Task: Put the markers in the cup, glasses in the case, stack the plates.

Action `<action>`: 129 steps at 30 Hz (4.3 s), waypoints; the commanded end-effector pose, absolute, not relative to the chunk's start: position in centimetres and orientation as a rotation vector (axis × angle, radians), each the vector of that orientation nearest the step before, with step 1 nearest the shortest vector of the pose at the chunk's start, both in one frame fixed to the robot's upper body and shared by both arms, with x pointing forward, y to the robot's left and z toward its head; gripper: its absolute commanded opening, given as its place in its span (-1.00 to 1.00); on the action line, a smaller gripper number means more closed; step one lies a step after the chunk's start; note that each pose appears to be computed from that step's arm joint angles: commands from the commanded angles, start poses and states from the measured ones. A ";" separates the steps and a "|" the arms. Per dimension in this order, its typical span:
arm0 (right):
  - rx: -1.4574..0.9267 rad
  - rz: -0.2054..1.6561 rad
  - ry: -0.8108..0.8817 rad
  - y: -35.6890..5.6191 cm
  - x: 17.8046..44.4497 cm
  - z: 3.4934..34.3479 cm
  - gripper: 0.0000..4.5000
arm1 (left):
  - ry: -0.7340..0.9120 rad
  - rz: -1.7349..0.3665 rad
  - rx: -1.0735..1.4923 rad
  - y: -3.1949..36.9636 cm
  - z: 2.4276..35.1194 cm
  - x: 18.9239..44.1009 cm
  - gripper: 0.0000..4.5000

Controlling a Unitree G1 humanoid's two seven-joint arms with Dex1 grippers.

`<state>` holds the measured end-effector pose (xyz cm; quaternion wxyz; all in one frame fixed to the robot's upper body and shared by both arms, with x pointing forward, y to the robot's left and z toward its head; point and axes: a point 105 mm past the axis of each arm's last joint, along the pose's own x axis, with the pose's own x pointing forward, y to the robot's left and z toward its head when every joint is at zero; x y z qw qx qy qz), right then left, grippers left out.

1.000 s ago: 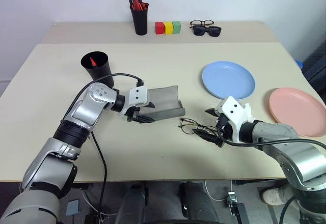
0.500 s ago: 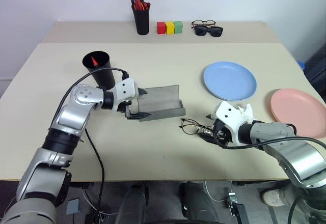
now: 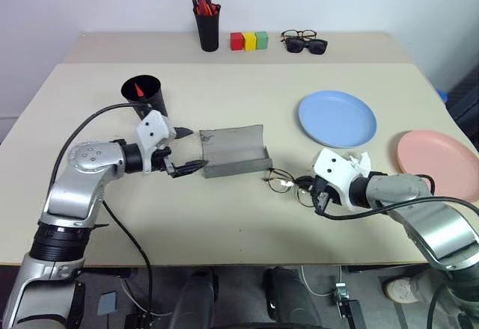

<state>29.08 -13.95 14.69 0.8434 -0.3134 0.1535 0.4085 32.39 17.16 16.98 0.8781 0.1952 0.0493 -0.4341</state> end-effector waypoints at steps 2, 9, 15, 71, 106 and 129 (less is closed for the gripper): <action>-0.747 0.983 0.022 -9.6 29.6 21.2 -0.98 | 0.098 -0.801 0.412 19.8 17.5 31.8 0.96; -0.790 1.080 -0.115 -2.0 34.7 20.7 -0.98 | 0.163 -0.753 0.333 20.8 15.9 30.8 0.96; -0.908 1.133 -0.033 -2.7 35.5 17.2 -0.98 | 0.147 -0.733 0.317 20.4 16.1 30.0 0.96; -0.869 0.355 0.290 -19.8 39.5 13.2 -0.16 | 0.244 -1.076 0.308 11.5 16.5 31.5 -0.52; -0.713 0.191 0.387 -27.3 28.6 15.7 0.33 | -0.007 -1.409 0.158 3.5 17.3 30.4 -0.52; -0.871 -0.150 0.374 -32.6 28.8 18.4 -0.98 | 0.029 -1.259 0.146 6.6 16.9 31.7 -0.52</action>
